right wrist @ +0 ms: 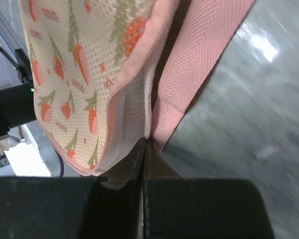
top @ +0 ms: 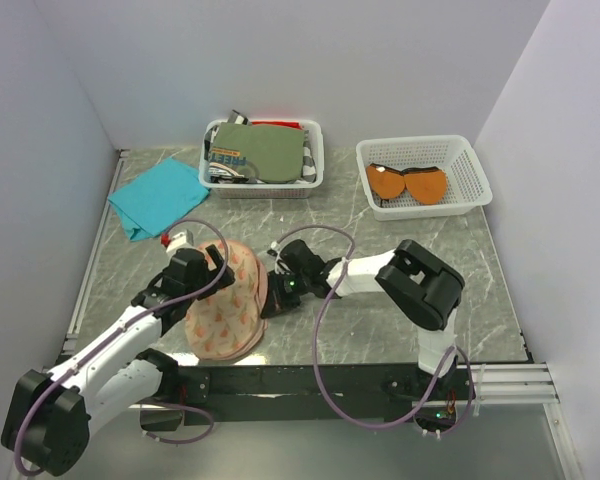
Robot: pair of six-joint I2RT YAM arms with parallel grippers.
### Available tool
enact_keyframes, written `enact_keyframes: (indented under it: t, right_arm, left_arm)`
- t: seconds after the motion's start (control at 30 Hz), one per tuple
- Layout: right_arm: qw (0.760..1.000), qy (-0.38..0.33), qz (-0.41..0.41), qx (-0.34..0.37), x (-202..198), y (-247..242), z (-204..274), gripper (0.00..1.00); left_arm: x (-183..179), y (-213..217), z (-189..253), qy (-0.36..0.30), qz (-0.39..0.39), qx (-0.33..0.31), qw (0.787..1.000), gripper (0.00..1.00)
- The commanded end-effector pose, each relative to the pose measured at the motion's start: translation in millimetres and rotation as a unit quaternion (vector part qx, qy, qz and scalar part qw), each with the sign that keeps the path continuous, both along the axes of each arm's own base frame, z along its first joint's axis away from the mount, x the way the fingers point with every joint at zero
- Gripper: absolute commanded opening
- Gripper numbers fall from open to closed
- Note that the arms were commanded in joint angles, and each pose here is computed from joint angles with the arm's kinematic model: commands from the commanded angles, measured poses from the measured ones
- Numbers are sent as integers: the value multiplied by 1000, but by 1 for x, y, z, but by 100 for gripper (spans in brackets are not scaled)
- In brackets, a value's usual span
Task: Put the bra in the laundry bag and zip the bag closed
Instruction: Move the laundry bag to the center of the board.
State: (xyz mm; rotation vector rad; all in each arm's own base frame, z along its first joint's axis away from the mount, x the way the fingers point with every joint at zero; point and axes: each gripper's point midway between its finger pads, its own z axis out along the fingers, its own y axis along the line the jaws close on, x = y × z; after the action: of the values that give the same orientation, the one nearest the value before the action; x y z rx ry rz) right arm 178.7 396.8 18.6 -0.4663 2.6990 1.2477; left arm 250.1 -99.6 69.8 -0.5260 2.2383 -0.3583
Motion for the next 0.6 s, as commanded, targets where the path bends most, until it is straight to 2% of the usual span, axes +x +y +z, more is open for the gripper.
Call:
enact_keyframes:
  t: [0.0, 0.3, 0.57]
  right_arm:
    - [998, -38, -45, 14, 22, -13, 18, 0]
    - [982, -79, -171, -8, 69, -89, 28, 0]
    - [960, -105, -253, -52, 89, -160, 26, 0]
  left_arm:
    - [15, -17, 34, -41, -35, -12, 998, 96]
    - [31, -48, 42, -40, -104, -6, 994, 96]
    - [37, -95, 26, -16, -169, -4, 985, 96]
